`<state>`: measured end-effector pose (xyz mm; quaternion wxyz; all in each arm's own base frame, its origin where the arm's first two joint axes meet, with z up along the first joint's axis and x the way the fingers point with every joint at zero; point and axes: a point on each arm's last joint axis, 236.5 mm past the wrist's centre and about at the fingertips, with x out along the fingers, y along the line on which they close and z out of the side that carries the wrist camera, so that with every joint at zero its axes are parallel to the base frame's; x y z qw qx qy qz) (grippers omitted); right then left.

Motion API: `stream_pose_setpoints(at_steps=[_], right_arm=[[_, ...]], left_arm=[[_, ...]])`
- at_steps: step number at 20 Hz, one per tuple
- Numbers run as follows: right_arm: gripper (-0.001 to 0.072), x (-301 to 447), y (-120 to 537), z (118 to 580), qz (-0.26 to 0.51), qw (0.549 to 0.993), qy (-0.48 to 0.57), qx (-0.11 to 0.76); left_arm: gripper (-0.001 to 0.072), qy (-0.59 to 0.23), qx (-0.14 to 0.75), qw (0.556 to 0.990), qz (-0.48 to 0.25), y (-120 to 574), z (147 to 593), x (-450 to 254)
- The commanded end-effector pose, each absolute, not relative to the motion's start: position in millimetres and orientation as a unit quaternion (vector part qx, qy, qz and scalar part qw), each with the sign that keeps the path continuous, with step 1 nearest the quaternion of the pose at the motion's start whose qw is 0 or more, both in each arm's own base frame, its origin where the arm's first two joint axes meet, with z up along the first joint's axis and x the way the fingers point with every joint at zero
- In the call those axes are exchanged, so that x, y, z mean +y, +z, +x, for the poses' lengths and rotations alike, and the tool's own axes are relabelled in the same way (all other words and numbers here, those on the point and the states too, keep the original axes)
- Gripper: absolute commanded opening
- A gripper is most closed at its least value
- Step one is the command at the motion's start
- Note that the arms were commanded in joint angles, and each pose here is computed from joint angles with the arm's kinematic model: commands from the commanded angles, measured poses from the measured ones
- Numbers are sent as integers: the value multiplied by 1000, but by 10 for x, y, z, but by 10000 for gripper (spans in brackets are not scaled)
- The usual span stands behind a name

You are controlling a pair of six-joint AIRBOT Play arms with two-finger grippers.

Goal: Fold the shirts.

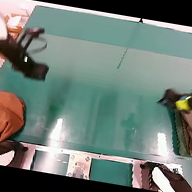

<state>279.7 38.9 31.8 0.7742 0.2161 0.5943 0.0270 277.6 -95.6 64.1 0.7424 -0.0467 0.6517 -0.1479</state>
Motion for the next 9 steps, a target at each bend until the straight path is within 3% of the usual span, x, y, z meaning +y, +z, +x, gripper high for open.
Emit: stream_pose_setpoints(at_steps=[1,4,9], right_arm=[[19,898,-67,2438,188,776,82,596],[20,1065,-109,2252,170,756,110,623],[19,1079,-110,2245,167,756,112,623]], left_arm=[[26,-137,664,731,-77,182,2153,-943],[26,-131,685,712,-80,22,1950,-920],[27,-130,674,722,-83,25,2023,-927]])
